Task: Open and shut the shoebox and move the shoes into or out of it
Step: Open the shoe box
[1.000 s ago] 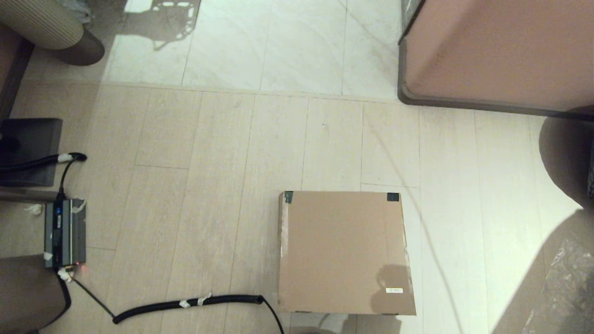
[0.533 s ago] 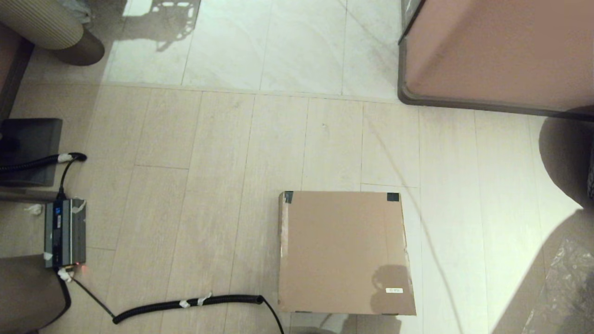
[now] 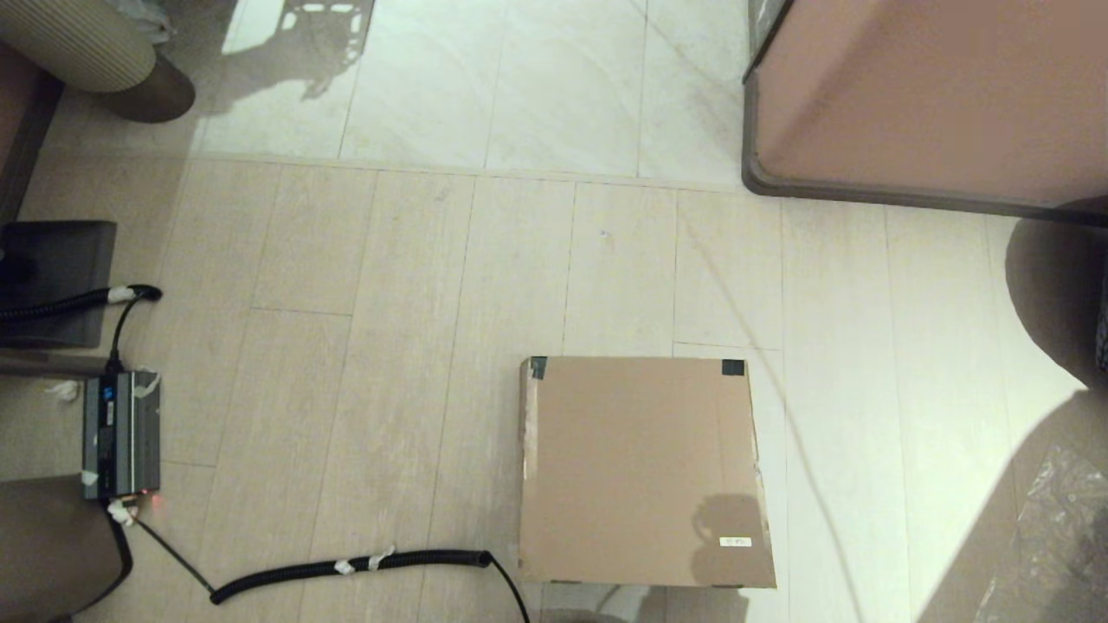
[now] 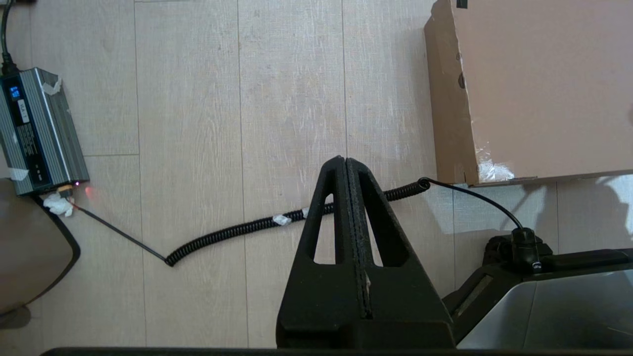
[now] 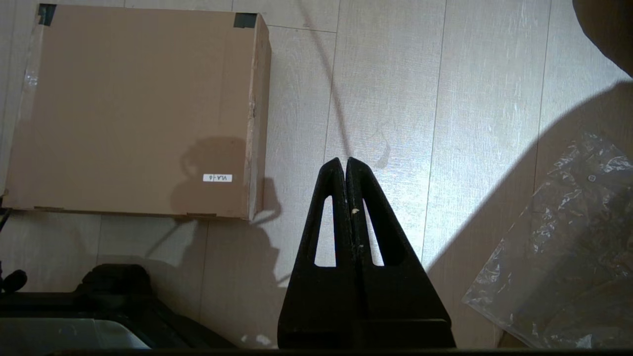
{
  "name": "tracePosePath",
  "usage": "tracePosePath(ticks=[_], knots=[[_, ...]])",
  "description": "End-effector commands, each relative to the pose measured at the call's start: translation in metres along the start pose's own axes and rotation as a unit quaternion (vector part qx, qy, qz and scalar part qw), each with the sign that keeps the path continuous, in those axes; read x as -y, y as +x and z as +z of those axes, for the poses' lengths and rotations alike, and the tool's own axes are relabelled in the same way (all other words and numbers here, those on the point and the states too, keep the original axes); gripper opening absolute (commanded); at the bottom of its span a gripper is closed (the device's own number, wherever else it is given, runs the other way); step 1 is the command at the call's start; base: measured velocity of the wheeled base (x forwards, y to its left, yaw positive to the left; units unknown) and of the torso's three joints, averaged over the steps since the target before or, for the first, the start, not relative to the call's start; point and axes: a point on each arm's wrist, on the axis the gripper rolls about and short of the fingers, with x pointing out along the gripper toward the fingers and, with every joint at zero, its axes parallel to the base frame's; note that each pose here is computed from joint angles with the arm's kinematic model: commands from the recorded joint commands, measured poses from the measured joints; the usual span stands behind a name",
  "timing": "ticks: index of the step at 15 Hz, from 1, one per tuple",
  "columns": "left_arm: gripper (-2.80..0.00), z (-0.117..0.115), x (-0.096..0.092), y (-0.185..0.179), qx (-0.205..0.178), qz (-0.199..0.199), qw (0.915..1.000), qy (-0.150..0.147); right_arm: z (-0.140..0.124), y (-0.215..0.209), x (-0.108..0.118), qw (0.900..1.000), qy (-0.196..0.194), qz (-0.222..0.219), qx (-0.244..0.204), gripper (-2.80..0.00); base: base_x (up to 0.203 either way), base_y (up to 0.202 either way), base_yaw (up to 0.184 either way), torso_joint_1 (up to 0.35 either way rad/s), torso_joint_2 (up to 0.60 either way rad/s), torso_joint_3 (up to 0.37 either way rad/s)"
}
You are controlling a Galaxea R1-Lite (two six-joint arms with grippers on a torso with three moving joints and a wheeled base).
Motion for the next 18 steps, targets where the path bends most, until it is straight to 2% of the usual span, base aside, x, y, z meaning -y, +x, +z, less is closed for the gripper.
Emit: tracePosePath(ticks=[1, 3, 4, 6, 9, 12, 15, 18], knots=[[-2.80, 0.000, 0.000, 0.000, -0.001, -0.002, 1.0000, 0.009, 0.000, 0.000, 0.000, 1.000, -0.006, 0.001, -0.001, -2.80, 0.000, 0.000, 0.000, 0.000, 0.00, 0.000], [-2.80, 0.012, -0.001, -0.004, 0.016, -0.002, 0.9997, 0.018, 0.000, 0.000, 0.000, 1.000, -0.022, 0.005, 0.001, -2.80, 0.000, 0.000, 0.000, 0.000, 0.00, 0.000], [-2.80, 0.021, -0.002, -0.004, 0.012, -0.005, 0.9998, 0.015, 0.001, 0.000, 0.000, 1.000, -0.020, 0.004, 0.001, -2.80, 0.000, 0.000, 0.000, 0.000, 0.00, 0.000], [-2.80, 0.044, -0.004, 0.006, -0.024, -0.022, 0.9994, 0.005, 0.012, 0.001, 0.000, 1.000, -0.020, 0.004, -0.004, -2.80, 0.000, 0.000, 0.000, 0.000, 0.00, 0.000], [-2.80, 0.085, -0.007, 0.039, -0.081, -0.051, 0.9952, -0.016, 0.053, 0.020, 0.000, 0.998, -0.002, 0.002, -0.059, -2.80, 0.000, 0.000, 0.000, 0.000, 0.00, 0.000], [-2.80, 0.112, -0.006, 0.091, -0.123, -0.094, 0.9864, -0.055, 0.095, 0.065, 0.000, 0.990, 0.046, 0.001, -0.136, -2.80, 0.000, 0.000, 0.000, 0.000, 0.00, 0.000], [-2.80, 0.119, -0.004, 0.153, -0.169, -0.127, 0.9718, -0.106, 0.107, 0.122, -0.002, 0.974, 0.093, 0.021, -0.207, -2.80, 0.000, 0.000, 0.000, 0.000, 0.00, 0.000], [-2.80, 0.104, 0.000, 0.222, -0.193, -0.147, 0.9580, -0.153, 0.097, 0.180, -0.004, 0.959, 0.134, 0.046, -0.245, -2.80, 0.000, 0.000, 0.000, 0.000, 0.00, 0.000]])
